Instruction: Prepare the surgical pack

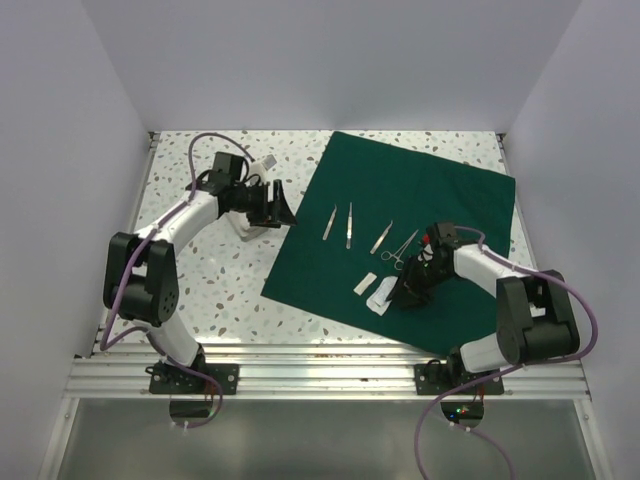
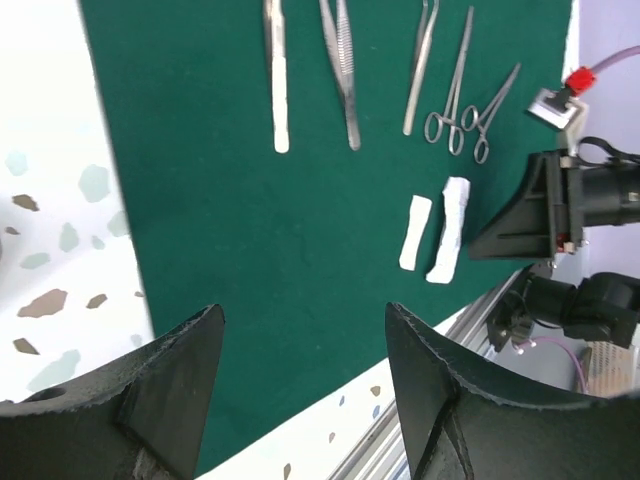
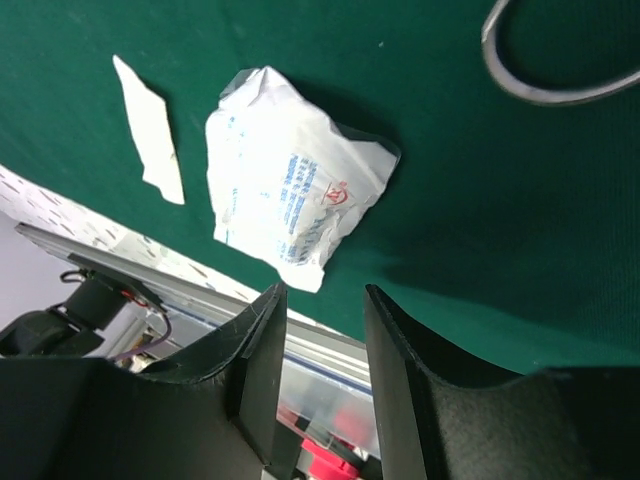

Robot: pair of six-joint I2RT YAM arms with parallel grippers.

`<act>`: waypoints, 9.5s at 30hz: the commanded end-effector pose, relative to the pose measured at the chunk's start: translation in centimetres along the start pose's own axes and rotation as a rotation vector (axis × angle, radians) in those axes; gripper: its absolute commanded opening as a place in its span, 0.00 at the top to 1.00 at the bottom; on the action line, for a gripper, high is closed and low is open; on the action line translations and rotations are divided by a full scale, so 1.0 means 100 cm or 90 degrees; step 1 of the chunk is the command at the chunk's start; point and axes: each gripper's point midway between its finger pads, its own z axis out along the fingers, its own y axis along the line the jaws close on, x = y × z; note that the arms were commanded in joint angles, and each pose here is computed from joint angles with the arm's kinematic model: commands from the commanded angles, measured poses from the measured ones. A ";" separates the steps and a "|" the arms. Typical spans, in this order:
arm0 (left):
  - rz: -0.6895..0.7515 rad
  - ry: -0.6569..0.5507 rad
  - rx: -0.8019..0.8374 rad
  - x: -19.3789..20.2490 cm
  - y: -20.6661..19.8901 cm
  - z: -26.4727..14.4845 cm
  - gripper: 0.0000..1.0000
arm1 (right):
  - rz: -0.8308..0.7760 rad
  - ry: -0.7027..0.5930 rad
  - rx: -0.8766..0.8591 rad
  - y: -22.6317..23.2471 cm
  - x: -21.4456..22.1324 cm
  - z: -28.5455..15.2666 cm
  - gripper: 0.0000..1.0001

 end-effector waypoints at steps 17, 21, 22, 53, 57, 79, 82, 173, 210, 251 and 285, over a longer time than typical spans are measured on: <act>0.037 -0.019 0.071 -0.001 -0.034 -0.003 0.32 | 0.021 -0.058 -0.040 -0.001 -0.033 0.013 0.71; 0.045 -0.016 0.078 -0.002 -0.040 0.000 0.30 | 0.023 -0.055 -0.039 -0.003 -0.034 0.013 0.80; 0.049 -0.017 0.081 -0.004 -0.042 0.000 0.30 | 0.020 -0.057 -0.039 -0.002 -0.036 0.011 0.83; -0.010 0.061 0.345 0.003 -0.123 0.045 0.31 | -0.295 -0.094 -0.348 0.206 -0.053 -0.084 1.00; -0.014 0.063 0.363 0.004 -0.125 0.044 0.37 | -0.300 -0.086 -0.351 0.215 -0.055 -0.082 1.00; -0.075 0.001 0.326 -0.029 -0.067 0.029 1.00 | -0.280 -0.094 -0.214 0.201 -0.088 -0.070 0.43; -0.122 -0.045 0.230 -0.048 -0.008 0.010 1.00 | -0.244 -0.091 -0.177 0.180 -0.099 -0.065 0.41; -0.103 -0.061 -0.053 -0.009 0.028 -0.031 0.42 | -0.057 -0.074 -0.016 0.073 -0.069 0.046 0.69; 0.013 0.031 0.458 -0.014 -0.120 0.025 0.29 | -0.327 -0.014 -0.468 0.275 -0.076 -0.061 1.00; -0.351 -0.138 -0.090 -0.112 0.217 -0.023 1.00 | -0.262 -0.023 -0.114 0.176 -0.107 -0.020 0.47; -0.054 -0.130 -0.132 -0.097 0.069 -0.050 0.43 | 0.044 -0.208 0.159 0.039 -0.160 -0.061 0.50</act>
